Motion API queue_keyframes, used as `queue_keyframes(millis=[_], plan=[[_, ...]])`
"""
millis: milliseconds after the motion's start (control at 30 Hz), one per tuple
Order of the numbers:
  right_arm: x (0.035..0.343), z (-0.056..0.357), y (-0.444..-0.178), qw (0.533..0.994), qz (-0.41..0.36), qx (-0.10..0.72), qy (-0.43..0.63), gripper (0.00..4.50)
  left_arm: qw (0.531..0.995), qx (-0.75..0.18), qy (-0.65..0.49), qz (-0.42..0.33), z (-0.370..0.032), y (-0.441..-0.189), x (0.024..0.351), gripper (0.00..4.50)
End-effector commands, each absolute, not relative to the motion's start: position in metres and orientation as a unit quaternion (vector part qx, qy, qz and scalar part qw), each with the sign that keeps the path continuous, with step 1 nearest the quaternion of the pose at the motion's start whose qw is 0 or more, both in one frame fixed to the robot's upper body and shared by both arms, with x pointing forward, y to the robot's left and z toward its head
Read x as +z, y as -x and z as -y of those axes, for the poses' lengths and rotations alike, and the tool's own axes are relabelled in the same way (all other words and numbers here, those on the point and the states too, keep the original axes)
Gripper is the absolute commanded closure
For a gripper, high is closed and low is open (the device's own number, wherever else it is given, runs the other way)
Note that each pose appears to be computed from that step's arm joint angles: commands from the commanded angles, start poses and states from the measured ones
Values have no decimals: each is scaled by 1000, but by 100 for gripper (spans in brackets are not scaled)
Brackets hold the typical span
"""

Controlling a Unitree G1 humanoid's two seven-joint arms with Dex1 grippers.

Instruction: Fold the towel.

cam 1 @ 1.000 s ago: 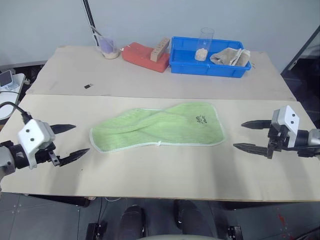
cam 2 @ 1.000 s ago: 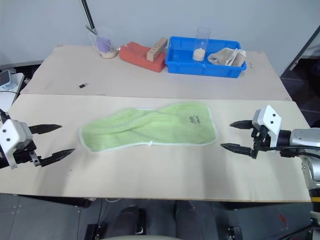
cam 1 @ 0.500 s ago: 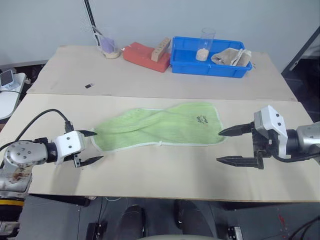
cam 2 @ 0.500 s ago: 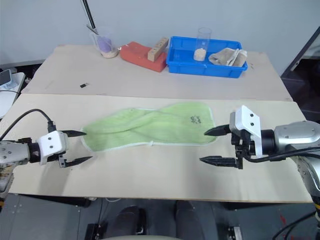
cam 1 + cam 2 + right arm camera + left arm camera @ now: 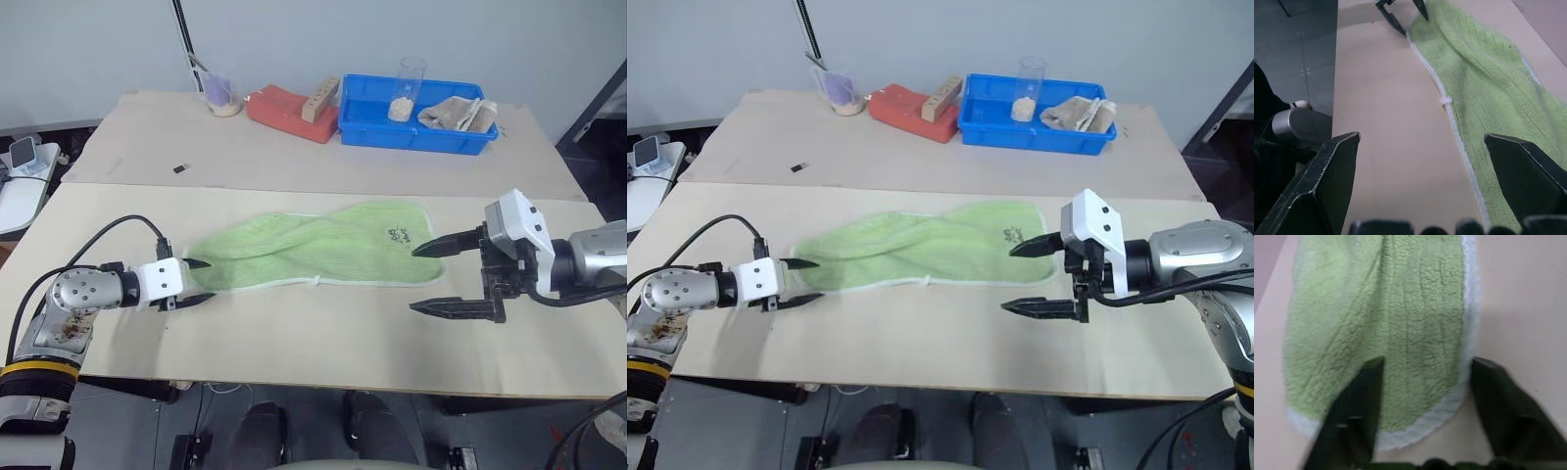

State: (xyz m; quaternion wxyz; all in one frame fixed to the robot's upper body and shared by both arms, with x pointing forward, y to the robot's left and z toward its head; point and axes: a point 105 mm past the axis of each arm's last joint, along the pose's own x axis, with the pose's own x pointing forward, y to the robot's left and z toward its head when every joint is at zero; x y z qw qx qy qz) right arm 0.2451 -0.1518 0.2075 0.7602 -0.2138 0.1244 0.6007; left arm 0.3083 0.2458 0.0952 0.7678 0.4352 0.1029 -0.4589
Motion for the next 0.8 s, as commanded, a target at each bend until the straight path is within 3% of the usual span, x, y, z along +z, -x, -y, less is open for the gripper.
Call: queue_keyframes(millis=[33, 100, 367, 633, 800], plan=[[215, 151, -245, 757, -108, 603, 228, 0, 763, -458, -438, -124, -250, -307, 87, 363], [211, 154, -249, 757, -112, 597, 241, 0, 761, -465, -435, -125, -249, -305, 89, 446], [160, 190, -287, 731, -158, 536, 392, 0, 787, -489, -355, -121, -238, -292, 111, 446], [118, 209, -324, 706, -193, 521, 440, 0, 798, -474, -352, -123, -241, -289, 120, 446], [111, 219, -334, 706, -212, 523, 428, 155, 801, -468, -353, -119, -243, -289, 119, 450]])
